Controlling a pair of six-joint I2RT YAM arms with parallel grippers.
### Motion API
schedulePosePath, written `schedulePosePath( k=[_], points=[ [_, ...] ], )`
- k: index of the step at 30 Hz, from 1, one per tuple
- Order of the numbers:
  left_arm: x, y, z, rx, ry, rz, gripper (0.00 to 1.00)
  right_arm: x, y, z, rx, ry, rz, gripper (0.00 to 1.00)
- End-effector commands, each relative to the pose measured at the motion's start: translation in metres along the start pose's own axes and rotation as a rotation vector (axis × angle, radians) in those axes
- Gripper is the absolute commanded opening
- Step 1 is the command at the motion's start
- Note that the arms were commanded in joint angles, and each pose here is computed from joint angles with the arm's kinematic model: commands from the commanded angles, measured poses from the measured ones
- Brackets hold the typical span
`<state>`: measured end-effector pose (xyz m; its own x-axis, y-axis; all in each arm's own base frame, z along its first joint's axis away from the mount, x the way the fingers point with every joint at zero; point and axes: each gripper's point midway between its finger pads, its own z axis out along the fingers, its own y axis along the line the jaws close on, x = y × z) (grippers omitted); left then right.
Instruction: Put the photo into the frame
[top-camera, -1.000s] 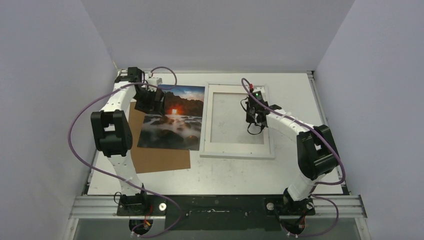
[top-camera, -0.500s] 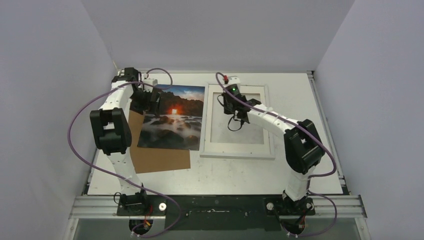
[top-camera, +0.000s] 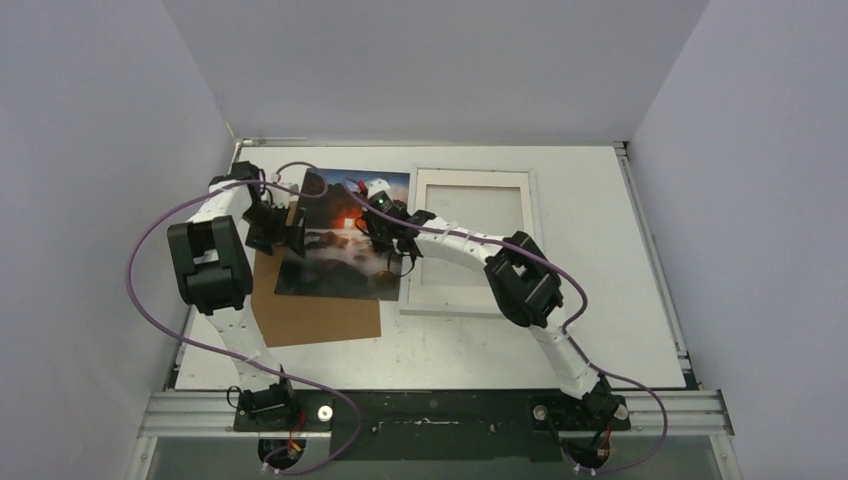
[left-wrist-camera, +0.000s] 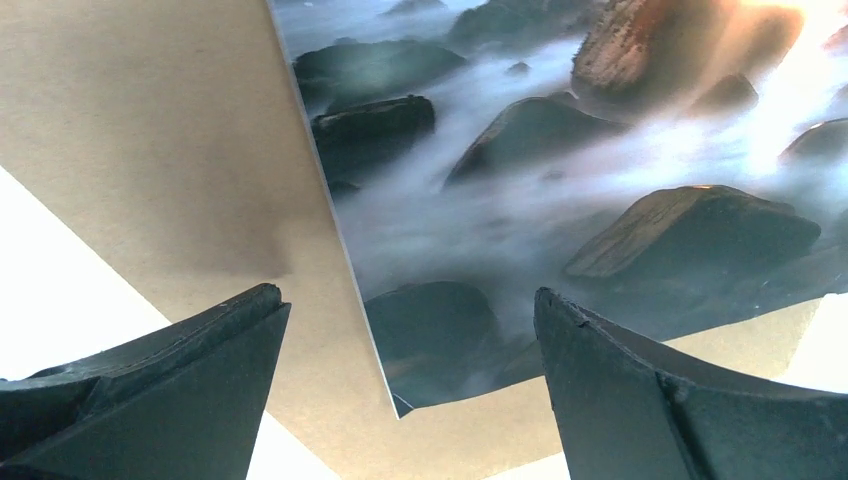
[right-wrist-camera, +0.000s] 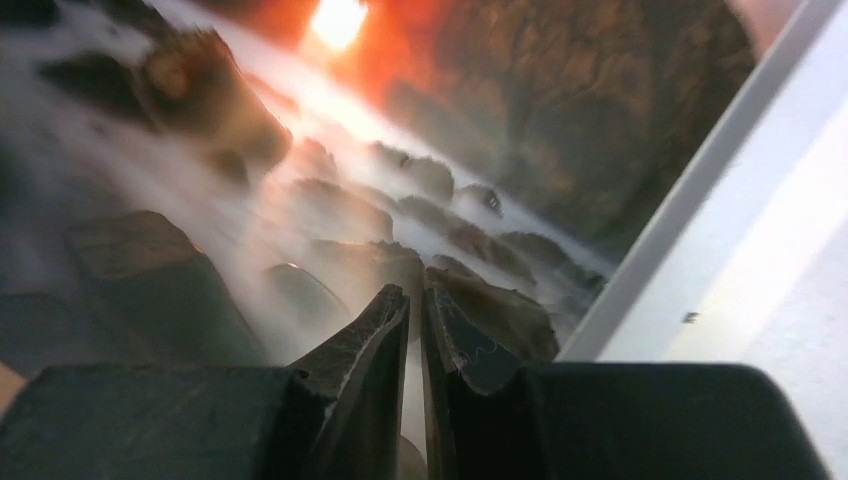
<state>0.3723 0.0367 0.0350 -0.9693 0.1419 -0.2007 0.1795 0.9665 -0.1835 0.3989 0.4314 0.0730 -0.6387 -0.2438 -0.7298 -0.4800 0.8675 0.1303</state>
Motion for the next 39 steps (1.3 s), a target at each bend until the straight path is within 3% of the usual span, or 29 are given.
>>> schedulePosePath(
  k=[1, 10, 20, 30, 39],
  points=[
    [-0.017, 0.008, -0.026, 0.010, -0.110, 0.007, 0.94, -0.003, 0.008, 0.005, 0.018, 0.001, 0.023, 0.13],
    [0.001, 0.004, -0.014, 0.077, -0.078, -0.019, 0.94, 0.045, 0.004, 0.010, 0.051, 0.098, 0.054, 0.11],
    [0.009, 0.003, -0.008, 0.132, -0.072, -0.052, 0.91, 0.075, 0.039, 0.021, -0.118, 0.169, 0.107, 0.10],
    [0.019, 0.040, -0.008, -0.084, -0.090, 0.029, 0.87, 0.063, 0.055, 0.018, -0.189, 0.147, 0.114, 0.09],
    [0.010, 0.031, -0.016, 0.000, -0.124, -0.013, 0.86, 0.025, 0.027, -0.029, -0.174, 0.065, 0.154, 0.10]
  ],
)
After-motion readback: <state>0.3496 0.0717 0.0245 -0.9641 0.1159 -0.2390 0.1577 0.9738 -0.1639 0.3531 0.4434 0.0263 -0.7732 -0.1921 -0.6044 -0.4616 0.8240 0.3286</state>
